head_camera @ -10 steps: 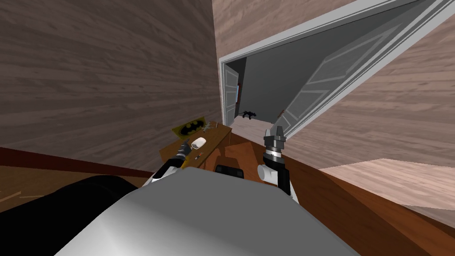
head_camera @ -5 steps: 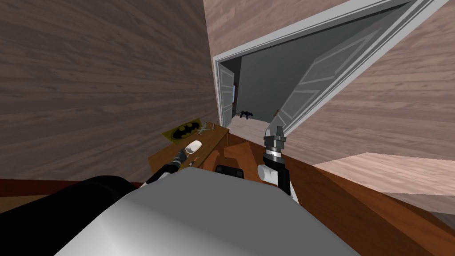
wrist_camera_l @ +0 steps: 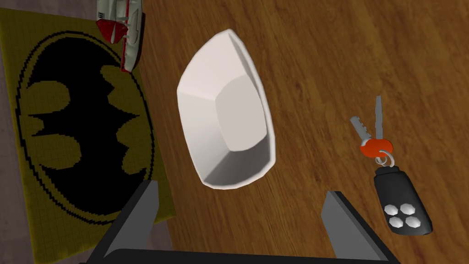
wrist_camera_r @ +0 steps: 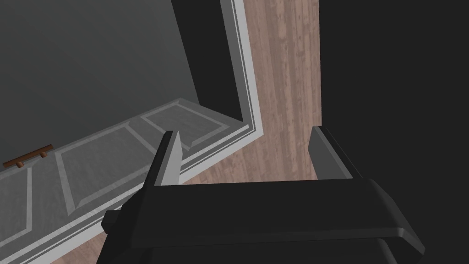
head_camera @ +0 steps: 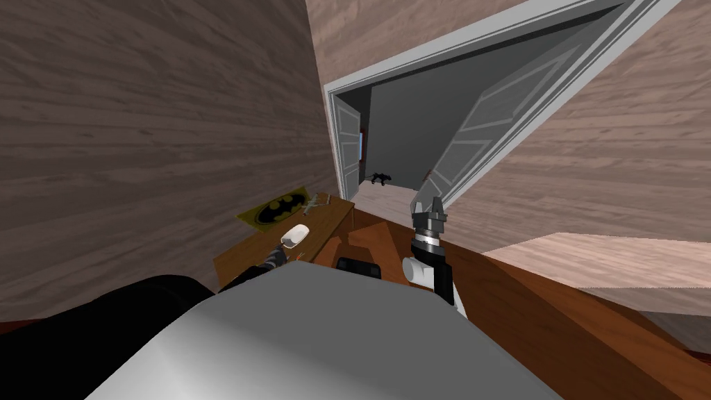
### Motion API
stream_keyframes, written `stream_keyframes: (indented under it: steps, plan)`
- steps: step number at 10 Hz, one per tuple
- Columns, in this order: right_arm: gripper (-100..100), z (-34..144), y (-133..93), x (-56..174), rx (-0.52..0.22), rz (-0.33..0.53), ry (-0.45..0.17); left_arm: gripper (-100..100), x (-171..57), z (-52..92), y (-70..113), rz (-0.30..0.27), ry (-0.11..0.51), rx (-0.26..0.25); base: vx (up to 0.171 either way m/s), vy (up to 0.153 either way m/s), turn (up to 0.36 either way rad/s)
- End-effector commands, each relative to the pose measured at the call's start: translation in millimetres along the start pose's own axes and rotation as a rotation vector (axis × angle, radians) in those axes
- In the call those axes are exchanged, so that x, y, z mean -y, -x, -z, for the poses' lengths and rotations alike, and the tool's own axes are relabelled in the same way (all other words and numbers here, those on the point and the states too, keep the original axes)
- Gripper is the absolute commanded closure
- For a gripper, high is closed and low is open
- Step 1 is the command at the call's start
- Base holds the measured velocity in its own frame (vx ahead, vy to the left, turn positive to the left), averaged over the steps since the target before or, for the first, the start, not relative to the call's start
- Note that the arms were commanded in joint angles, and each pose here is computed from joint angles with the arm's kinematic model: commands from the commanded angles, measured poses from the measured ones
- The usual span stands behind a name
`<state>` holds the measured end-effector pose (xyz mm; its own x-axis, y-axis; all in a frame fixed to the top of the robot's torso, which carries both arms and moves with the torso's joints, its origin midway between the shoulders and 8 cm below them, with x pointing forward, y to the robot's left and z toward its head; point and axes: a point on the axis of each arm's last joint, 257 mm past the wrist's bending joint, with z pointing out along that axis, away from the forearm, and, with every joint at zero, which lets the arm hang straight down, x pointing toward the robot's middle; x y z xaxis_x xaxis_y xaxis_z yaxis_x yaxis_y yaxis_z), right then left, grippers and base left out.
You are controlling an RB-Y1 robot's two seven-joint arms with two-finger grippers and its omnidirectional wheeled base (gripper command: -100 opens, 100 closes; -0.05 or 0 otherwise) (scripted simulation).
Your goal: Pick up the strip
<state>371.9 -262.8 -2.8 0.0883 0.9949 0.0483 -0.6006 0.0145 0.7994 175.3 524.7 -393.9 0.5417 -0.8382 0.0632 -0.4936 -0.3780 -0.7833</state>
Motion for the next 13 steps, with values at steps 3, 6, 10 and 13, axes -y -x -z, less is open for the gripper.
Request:
stream_keyframes:
  steps: [3, 6, 10, 13]
  plan:
    - [0, 0.0, 0.1, 0.0, 0.0, 0.0, 0.0, -100, -41.6, 6.1, 25.5, 0.056, 0.112, 0.044, 0.082, 0.007, -0.08]
    - [0, 0.0, 0.0, 0.0, 0.0, 0.0, 0.0, -100, -93.8, 20.9, 55.5, 0.136, 0.253, 0.099, 0.065, 0.004, -0.101]
    - [0, 0.1, 0.1, 0.0, 0.0, 0.0, 0.0, -100, -164.4, 53.4, 89.9, 0.26, 0.442, 0.179, 0.111, 0.021, -0.13]
    - [0, 0.0, 0.1, 0.0, 0.0, 0.0, 0.0, -100, -204.3, 79.3, 107.2, 0.34, 0.552, 0.231, 0.088, 0.026, -0.11]
